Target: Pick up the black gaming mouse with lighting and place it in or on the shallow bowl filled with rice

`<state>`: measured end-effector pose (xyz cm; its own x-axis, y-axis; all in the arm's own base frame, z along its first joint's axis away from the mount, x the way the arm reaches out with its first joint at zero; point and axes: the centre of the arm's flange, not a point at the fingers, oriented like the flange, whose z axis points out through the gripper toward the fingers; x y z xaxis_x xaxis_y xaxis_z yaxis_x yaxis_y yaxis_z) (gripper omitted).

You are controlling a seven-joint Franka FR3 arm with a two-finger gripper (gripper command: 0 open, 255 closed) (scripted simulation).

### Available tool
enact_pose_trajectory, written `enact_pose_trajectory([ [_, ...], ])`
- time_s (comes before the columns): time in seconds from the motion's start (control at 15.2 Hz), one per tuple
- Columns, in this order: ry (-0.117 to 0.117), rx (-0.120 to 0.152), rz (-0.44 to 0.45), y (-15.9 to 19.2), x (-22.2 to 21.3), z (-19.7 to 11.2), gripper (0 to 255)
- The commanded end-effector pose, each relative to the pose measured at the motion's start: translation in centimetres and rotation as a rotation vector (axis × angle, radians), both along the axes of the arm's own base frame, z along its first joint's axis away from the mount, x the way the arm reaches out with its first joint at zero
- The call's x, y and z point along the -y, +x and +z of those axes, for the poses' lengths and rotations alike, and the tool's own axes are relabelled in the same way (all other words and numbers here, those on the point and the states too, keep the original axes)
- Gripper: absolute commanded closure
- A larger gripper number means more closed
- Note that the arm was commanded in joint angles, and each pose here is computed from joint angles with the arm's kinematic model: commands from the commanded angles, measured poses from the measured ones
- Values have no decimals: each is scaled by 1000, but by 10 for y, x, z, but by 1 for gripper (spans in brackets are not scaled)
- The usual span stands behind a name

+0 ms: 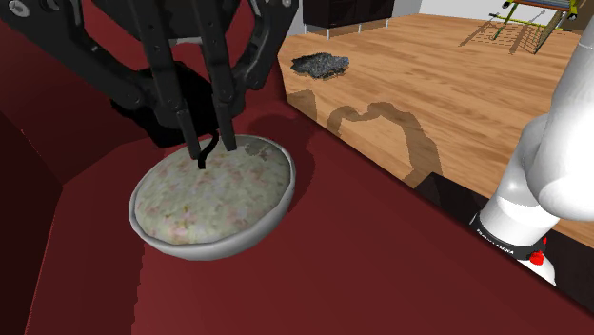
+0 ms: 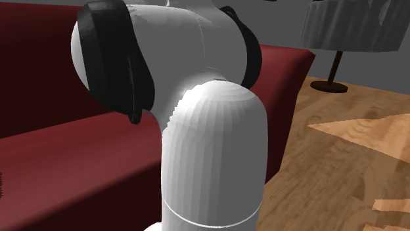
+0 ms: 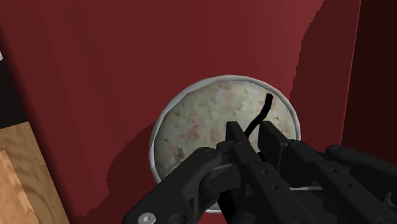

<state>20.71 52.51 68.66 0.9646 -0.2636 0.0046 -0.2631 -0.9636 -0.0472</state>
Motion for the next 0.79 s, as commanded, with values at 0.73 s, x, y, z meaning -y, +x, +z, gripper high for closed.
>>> enact_pose_trajectory([
  [0.73, 1, 0, -1, -1, 0, -39, 255],
])
